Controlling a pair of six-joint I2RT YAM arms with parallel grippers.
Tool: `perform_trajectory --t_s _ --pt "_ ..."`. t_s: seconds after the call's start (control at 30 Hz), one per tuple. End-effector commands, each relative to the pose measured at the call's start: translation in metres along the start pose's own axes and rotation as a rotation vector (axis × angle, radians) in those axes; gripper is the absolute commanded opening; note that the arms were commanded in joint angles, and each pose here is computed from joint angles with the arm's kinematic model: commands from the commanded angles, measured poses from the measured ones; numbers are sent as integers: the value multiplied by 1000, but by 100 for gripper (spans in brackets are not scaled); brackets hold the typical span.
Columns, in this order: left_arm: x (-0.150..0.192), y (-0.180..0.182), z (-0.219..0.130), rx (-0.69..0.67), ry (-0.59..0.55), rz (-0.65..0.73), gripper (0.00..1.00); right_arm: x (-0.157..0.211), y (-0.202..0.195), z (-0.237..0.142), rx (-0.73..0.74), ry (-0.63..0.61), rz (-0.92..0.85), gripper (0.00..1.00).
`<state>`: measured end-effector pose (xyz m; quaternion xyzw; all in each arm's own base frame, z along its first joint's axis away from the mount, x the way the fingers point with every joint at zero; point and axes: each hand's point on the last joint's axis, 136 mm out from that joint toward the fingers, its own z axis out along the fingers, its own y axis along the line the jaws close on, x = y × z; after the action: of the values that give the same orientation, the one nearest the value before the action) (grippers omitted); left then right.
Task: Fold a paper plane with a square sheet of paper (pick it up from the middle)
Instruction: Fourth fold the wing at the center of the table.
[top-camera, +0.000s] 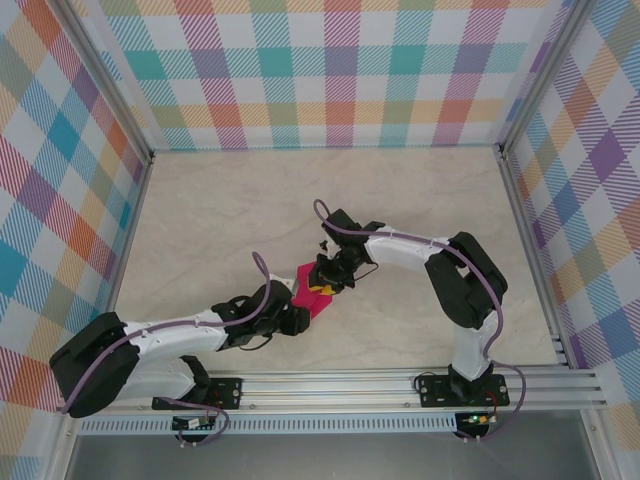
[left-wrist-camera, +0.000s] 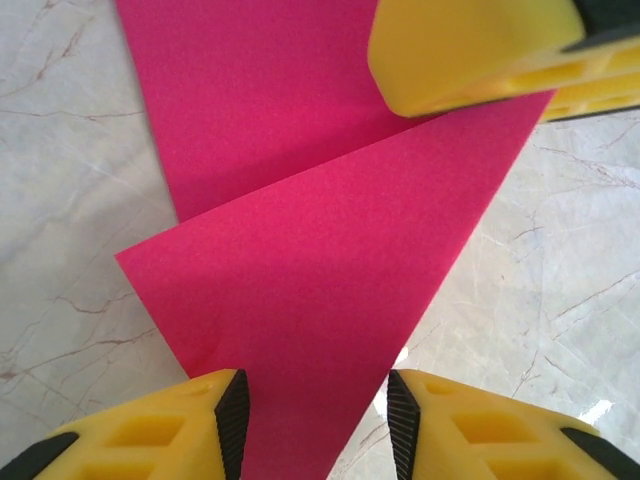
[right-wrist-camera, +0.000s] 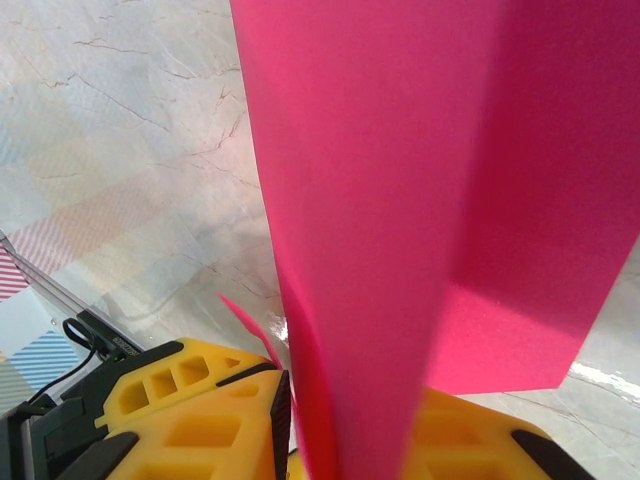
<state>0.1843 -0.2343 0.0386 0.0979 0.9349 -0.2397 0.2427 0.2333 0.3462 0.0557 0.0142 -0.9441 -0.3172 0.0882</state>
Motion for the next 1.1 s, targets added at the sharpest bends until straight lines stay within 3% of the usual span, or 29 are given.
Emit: perform_trajectory --t_s 0.0,0.4,0.9,1.07 --pt "-5 3 1 -73 -12 45 44 1 8 2 -25 15 -18 25" --pt "-2 -3 9 -138 -32 88 46 2 10 1 -33 18 -24 15" --pt "3 6 14 -202 -32 107 28 2 6 2 -19 16 -24 14" --pt "0 3 9 -189 -46 110 31 1 8 1 -28 12 -28 11"
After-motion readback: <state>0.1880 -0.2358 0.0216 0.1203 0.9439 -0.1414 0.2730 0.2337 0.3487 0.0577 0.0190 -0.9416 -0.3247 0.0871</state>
